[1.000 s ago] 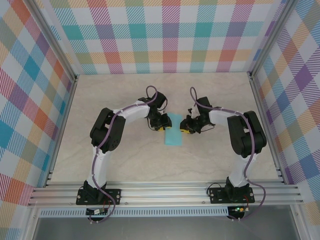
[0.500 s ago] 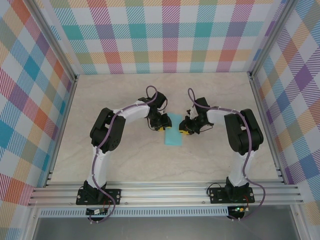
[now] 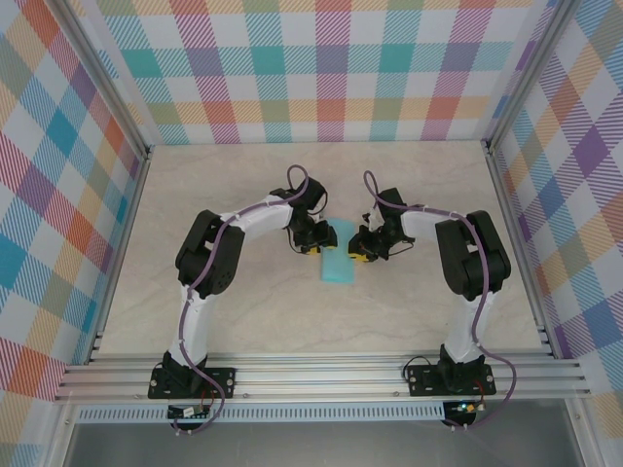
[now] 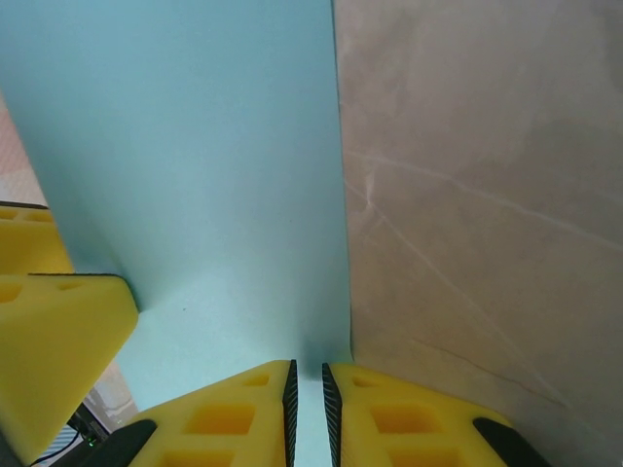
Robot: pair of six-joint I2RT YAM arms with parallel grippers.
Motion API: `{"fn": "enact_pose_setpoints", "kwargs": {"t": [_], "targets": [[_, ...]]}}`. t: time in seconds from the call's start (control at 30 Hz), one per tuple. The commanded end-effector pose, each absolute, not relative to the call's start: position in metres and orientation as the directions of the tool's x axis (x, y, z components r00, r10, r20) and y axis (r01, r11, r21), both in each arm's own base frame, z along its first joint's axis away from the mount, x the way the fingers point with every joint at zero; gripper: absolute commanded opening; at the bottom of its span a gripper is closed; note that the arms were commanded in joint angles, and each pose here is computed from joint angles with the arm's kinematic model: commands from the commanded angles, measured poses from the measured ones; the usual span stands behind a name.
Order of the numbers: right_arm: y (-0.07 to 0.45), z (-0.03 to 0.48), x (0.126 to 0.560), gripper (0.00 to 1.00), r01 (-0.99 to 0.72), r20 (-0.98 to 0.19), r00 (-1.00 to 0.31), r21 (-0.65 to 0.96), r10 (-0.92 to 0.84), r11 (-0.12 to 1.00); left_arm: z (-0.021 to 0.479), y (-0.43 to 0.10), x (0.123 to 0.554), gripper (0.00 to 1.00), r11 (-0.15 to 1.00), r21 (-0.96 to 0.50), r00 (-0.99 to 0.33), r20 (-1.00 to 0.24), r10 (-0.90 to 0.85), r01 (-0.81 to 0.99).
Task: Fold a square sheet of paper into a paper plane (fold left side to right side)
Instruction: Hold the square sheet of paper at the center of the table, then first fold the square sheet of paper in half at the center of the table.
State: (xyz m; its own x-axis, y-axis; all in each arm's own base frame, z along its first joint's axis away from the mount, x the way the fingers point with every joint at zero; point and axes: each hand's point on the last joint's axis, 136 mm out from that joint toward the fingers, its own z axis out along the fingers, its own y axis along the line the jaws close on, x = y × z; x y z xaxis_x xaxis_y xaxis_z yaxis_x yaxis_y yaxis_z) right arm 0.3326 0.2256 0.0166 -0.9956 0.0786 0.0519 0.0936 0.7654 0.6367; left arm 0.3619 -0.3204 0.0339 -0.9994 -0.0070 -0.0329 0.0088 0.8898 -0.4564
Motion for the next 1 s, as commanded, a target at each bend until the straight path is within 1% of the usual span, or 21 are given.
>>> {"fn": "enact_pose_setpoints", "kwargs": {"t": [0.0,0.13,0.2,0.3,0.4,0.5,0.63,0.77,0.97], "targets": [[0.212,-0.018,0.312,0.17,0.141,0.136,-0.987,0.540,0.079,0.830,0.080,-0.317,0.364,0.50,0.885,-0.461,-0.994,-0.113,0.011,0.062],[0.211,-0.018,0.312,0.17,0.140,0.136,-0.988,0.535,0.079,0.833,0.096,-0.312,0.367,0.54,0.879,-0.472,-0.989,-0.145,-0.005,0.065],[0.211,-0.019,0.312,0.17,0.143,0.139,-0.987,0.535,0.080,0.833,0.103,-0.319,0.365,0.54,0.854,-0.515,-0.989,-0.147,-0.001,0.075],[0.212,-0.019,0.313,0.17,0.143,0.137,-0.987,0.537,0.081,0.831,0.107,-0.332,0.361,0.51,0.805,-0.587,-0.991,-0.133,0.007,0.084],[0.213,-0.019,0.313,0.17,0.143,0.136,-0.987,0.540,0.082,0.830,0.098,-0.341,0.358,0.45,0.782,-0.618,-0.995,-0.095,0.022,0.076],[0.213,-0.018,0.314,0.17,0.143,0.135,-0.987,0.539,0.082,0.830,0.088,-0.349,0.355,0.42,0.766,-0.640,-0.998,-0.058,0.031,0.060],[0.213,-0.018,0.314,0.17,0.143,0.134,-0.987,0.537,0.083,0.832,0.071,-0.347,0.354,0.40,0.783,-0.620,-0.999,-0.029,0.034,0.045],[0.212,-0.019,0.313,0.17,0.144,0.136,-0.987,0.531,0.083,0.835,0.047,-0.331,0.353,0.38,0.846,-0.532,-0.999,-0.018,0.034,0.038],[0.209,-0.024,0.310,0.16,0.147,0.144,-0.986,0.514,0.084,0.845,0.025,-0.324,0.353,0.37,0.864,-0.503,-1.000,0.010,0.026,0.018]]}}
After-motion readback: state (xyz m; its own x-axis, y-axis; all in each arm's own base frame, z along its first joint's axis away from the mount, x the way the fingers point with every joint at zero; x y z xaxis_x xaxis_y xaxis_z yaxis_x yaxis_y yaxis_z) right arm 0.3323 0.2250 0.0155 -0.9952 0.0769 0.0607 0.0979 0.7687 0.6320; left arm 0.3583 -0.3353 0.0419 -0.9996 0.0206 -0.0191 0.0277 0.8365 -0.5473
